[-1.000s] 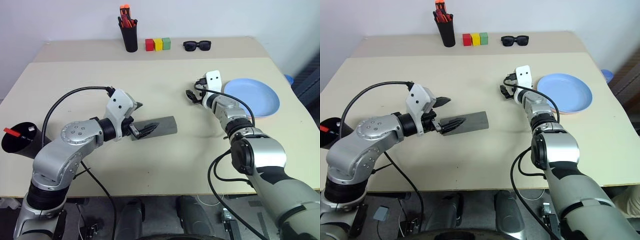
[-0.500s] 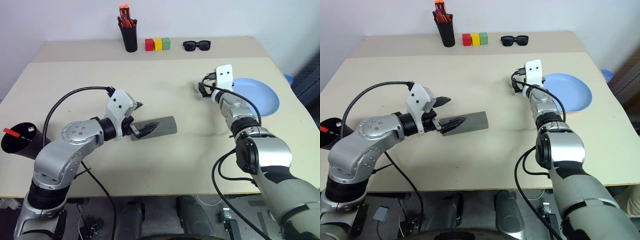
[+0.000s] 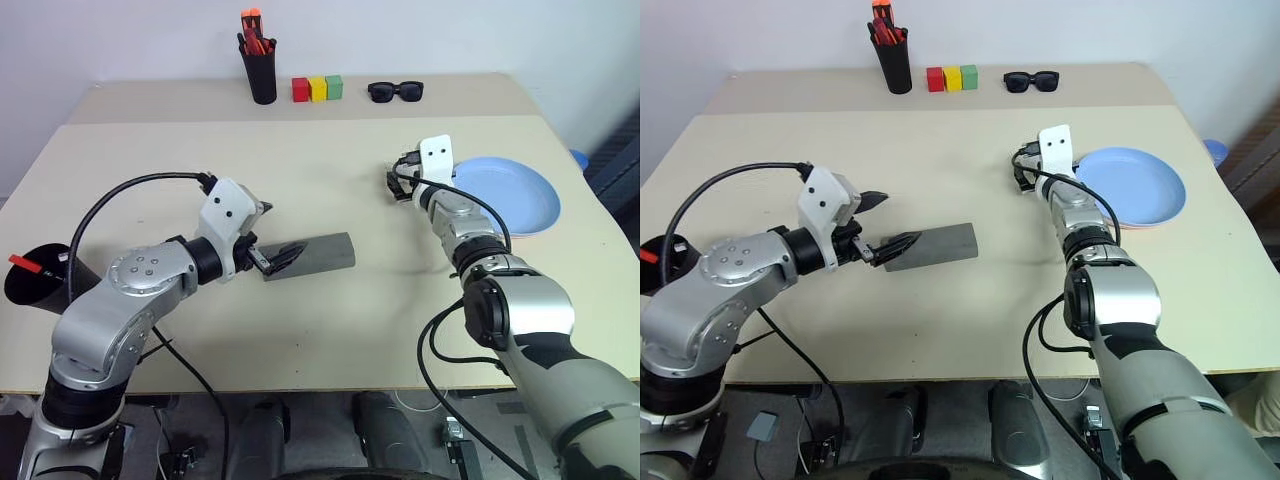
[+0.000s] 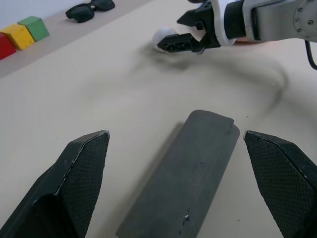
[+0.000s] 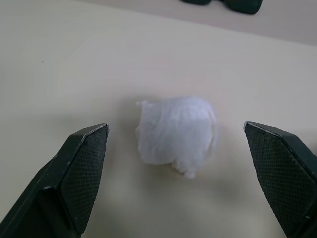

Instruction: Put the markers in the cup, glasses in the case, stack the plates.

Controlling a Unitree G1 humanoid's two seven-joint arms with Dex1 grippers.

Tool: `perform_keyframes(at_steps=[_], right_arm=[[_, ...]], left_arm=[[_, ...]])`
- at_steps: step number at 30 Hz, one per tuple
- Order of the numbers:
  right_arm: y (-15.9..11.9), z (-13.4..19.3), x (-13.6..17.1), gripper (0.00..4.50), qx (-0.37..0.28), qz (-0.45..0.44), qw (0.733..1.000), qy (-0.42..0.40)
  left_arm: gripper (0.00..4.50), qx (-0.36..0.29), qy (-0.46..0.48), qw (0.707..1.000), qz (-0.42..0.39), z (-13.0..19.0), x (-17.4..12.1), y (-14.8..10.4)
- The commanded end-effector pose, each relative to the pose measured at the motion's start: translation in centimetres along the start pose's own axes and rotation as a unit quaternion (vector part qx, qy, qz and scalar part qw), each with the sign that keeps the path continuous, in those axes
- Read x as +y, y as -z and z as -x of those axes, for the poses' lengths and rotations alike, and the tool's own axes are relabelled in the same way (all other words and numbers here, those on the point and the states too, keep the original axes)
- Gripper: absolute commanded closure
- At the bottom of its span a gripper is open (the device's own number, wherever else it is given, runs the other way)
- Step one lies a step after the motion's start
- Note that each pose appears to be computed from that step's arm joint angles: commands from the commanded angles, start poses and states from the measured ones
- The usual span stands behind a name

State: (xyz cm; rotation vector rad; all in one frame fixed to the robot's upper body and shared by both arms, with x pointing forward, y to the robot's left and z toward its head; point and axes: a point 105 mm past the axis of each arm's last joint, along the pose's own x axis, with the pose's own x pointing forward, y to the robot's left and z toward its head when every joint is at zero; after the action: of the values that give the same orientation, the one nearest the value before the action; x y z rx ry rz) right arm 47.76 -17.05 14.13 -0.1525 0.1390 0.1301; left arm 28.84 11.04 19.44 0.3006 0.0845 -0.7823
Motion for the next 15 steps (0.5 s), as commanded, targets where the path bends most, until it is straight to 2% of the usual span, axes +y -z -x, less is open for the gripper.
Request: perform_keyframes(at_steps=[1,15], right_arm=[[-0.25,-0.02,-0.11,0.06,-0.003,-0.004,1.0,0.002],[0.37,0.1,-0.37,0.06,0.007,0.003,1.0,0.003]], left_arm=[[0.0,-0.018,-0.01,1.0,-0.016,0.62,0.1,-1.12],[0.0,-0.018,-0.006,1.0,-0.015,0.43,-0.02,-1.16]])
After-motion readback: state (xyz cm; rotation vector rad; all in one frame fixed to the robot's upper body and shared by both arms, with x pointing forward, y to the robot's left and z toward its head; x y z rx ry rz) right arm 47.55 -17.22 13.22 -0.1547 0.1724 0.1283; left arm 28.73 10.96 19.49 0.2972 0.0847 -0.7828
